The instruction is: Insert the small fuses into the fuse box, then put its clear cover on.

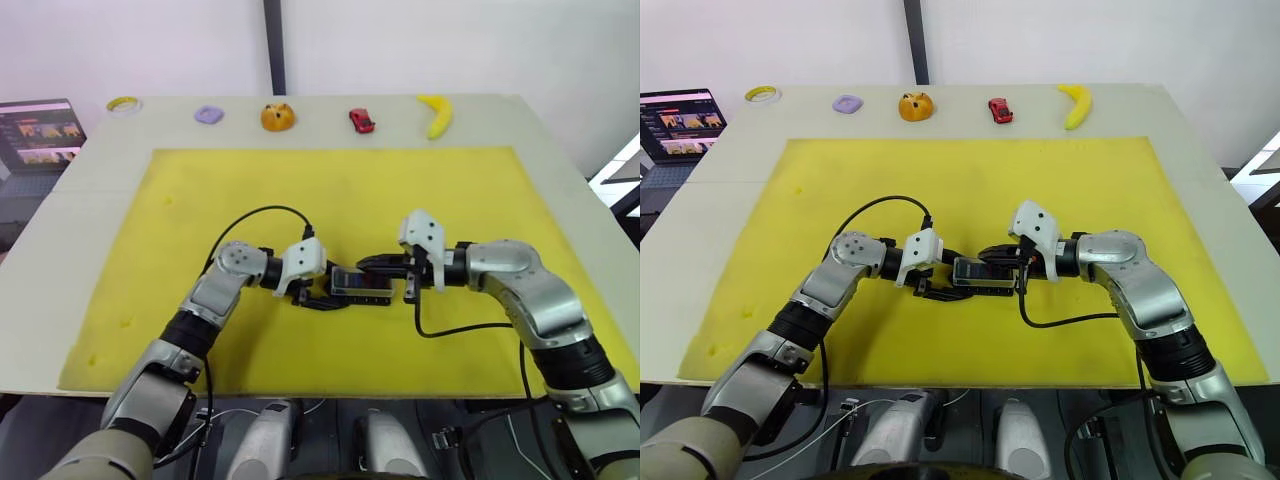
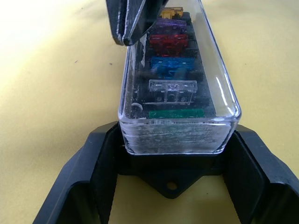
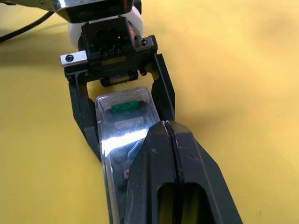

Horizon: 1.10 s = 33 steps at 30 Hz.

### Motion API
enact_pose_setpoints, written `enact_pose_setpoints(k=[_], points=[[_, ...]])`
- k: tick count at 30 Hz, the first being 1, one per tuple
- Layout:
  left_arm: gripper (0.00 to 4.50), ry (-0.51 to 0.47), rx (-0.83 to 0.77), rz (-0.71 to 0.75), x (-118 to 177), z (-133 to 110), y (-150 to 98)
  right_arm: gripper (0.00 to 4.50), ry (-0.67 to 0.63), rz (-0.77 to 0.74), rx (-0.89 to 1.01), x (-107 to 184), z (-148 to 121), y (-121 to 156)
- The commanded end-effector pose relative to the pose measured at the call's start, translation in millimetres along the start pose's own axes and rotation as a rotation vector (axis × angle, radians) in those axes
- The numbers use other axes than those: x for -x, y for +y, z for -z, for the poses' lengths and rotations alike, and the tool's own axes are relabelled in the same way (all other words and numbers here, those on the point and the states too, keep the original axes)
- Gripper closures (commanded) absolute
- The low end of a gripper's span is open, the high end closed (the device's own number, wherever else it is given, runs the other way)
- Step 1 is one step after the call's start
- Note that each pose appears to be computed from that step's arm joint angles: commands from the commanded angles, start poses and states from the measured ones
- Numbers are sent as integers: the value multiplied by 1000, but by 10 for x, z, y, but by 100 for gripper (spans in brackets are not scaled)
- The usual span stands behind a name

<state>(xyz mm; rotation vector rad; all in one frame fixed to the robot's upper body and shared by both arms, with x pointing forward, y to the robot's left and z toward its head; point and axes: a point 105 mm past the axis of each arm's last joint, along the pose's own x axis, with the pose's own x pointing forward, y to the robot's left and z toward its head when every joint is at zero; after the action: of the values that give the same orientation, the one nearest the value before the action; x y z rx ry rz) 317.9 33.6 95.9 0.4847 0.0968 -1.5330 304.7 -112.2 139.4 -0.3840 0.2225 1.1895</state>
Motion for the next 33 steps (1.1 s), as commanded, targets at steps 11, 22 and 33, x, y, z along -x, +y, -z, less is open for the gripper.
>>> enact_pose_setpoints(k=[11,22,33], points=[[193,-35,-40,9,0,-133,16,446,102,-25,-155,0,710,252],[193,-36,-60,17,-23,-150,3,446,268,-89,-254,-26,837,331],[193,-35,-59,13,-19,-146,-2,446,310,-10,-214,9,918,292]])
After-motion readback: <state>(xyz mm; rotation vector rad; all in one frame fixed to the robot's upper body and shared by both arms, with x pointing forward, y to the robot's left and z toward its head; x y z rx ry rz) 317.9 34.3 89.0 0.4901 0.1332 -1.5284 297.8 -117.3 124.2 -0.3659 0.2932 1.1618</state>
